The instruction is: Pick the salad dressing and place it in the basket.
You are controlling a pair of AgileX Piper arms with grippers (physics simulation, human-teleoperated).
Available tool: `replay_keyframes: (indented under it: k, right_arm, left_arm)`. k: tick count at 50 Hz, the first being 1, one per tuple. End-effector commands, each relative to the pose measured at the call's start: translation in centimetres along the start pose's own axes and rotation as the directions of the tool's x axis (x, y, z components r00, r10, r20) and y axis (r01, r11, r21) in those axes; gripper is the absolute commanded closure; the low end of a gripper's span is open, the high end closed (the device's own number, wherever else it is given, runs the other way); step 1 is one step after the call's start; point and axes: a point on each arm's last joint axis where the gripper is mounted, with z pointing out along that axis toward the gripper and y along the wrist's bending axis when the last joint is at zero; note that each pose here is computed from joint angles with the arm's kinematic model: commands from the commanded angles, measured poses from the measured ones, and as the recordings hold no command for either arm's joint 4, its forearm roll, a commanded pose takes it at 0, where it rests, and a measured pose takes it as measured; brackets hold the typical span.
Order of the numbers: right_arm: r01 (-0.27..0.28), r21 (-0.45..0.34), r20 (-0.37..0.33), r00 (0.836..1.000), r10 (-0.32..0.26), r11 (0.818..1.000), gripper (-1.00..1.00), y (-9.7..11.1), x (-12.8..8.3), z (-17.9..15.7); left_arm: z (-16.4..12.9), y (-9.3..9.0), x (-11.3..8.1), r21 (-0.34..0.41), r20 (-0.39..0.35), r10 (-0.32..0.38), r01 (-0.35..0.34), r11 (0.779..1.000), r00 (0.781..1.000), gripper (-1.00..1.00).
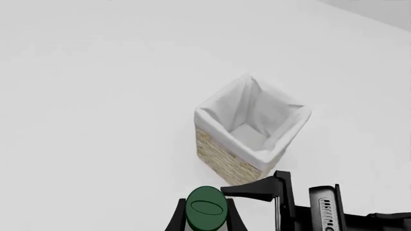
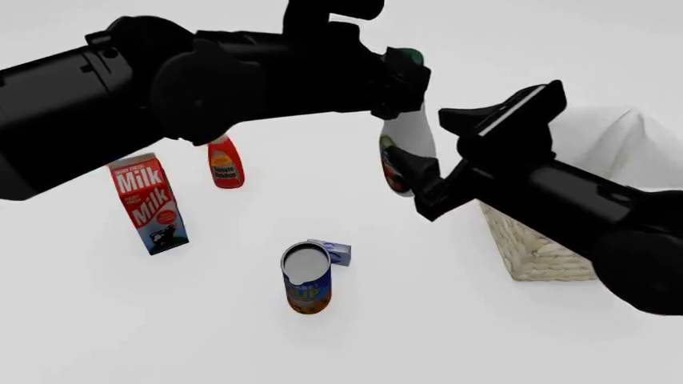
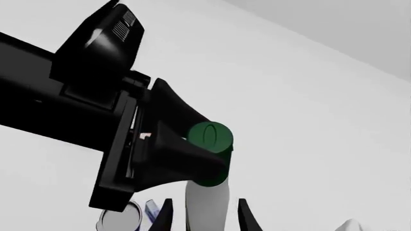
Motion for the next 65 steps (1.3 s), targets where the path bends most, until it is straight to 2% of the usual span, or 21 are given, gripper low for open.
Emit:
replay_keyframes:
  k: [1, 26, 27, 43, 44, 45, 46, 48, 49, 51, 52, 54, 58, 60, 65]
  right_arm:
    - [0.005, 0.006, -0.006, 1.0, -0.005, 1.0, -1.0, -0.2, 0.1, 0.5]
    - [0.001, 0.0, -0.008, 1.0, -0.001, 1.0, -1.0, -0.1, -0.2, 1.6]
    - [0.001, 0.007, 0.004, 1.0, -0.001, 1.0, 1.0, -0.3, -0.4, 1.3]
    - [0.002, -0.014, 0.017, 1.0, -0.002, 1.0, 1.0, 0.3, -0.5, 1.2]
    - [0.0, -0.014, 0.015, 1.0, 0.001, 1.0, 1.0, 0.3, -0.6, 1.3]
    - [0.001, -0.014, 0.015, 1.0, -0.001, 1.0, 1.0, 0.3, -0.5, 1.3]
    - [0.002, -0.013, 0.016, 1.0, -0.002, 1.0, 1.0, 0.3, -0.5, 1.3]
    - [-0.001, -0.012, 0.014, 1.0, 0.001, 1.0, 1.0, 0.3, -0.5, 1.3]
    - [0.001, -0.012, 0.013, 1.0, -0.001, 1.0, 1.0, 0.3, -0.5, 1.4]
    - [-0.003, -0.013, 0.011, 1.0, 0.003, 1.0, 1.0, 0.3, -0.4, 1.5]
    - [0.0, -0.011, 0.01, 1.0, 0.0, 1.0, 1.0, 0.3, -0.2, 1.5]
    - [-0.002, -0.011, 0.008, 1.0, 0.002, 1.0, 1.0, 0.3, -0.1, 1.6]
    - [-0.005, -0.009, 0.006, 1.0, 0.005, 1.0, 1.0, 0.3, 0.0, 1.7]
    - [-0.005, -0.007, 0.004, 1.0, 0.005, 1.0, 1.0, 0.2, 0.1, 1.7]
    - [-0.005, -0.005, 0.004, 1.0, 0.005, 1.0, 1.0, 0.2, 0.1, 1.8]
  left_arm:
    - [-0.7, -0.2, -0.7, 0.007, 0.021, 0.011, -0.011, 1.0, 1.0, 1.0]
    - [-0.9, -0.5, -0.7, 0.015, 0.024, 0.011, -0.012, 1.0, 1.0, 1.0]
    - [-0.9, -0.5, -0.7, 0.014, 0.024, 0.011, -0.011, 1.0, 1.0, 1.0]
    - [-0.8, -0.3, -0.5, 0.012, 0.028, 0.005, -0.006, 1.0, 1.0, 1.0]
    - [-1.1, -0.9, -0.4, 0.027, 0.03, 0.008, -0.009, 1.0, 1.0, 1.0]
    - [-0.9, -0.8, -0.5, 0.024, 0.027, -0.018, 0.017, 1.0, 0.999, 1.0]
    - [-0.7, 0.2, -0.7, -0.004, 0.032, 0.013, -0.013, 1.0, 0.999, -1.0]
    - [-0.6, -0.3, -0.6, 0.01, 0.025, -0.004, 0.003, 1.0, 1.0, -1.0]
    - [-0.8, 0.1, -0.7, 0.002, 0.037, -0.067, 0.067, 0.998, 0.997, -1.0]
    - [-1.7, -0.2, -1.5, 0.01, 0.056, -0.032, 0.031, 0.999, 0.998, -1.0]
    - [-2.4, -0.8, -1.8, 0.027, 0.068, -0.046, 0.044, 0.999, 0.997, -1.0]
    - [-3.0, -0.6, -2.5, 0.022, 0.08, -0.036, 0.034, 0.999, 0.996, -1.0]
    - [-5.7, -1.6, -4.6, 0.053, 0.124, -0.028, 0.021, 0.998, 0.992, -1.0]
    - [-6.4, -1.5, -5.1, 0.051, 0.142, -0.03, 0.023, 0.998, 0.989, -1.0]
    - [-10.7, -1.8, -7.8, 0.06, 0.217, 0.002, -0.015, 0.998, 0.976, -1.0]
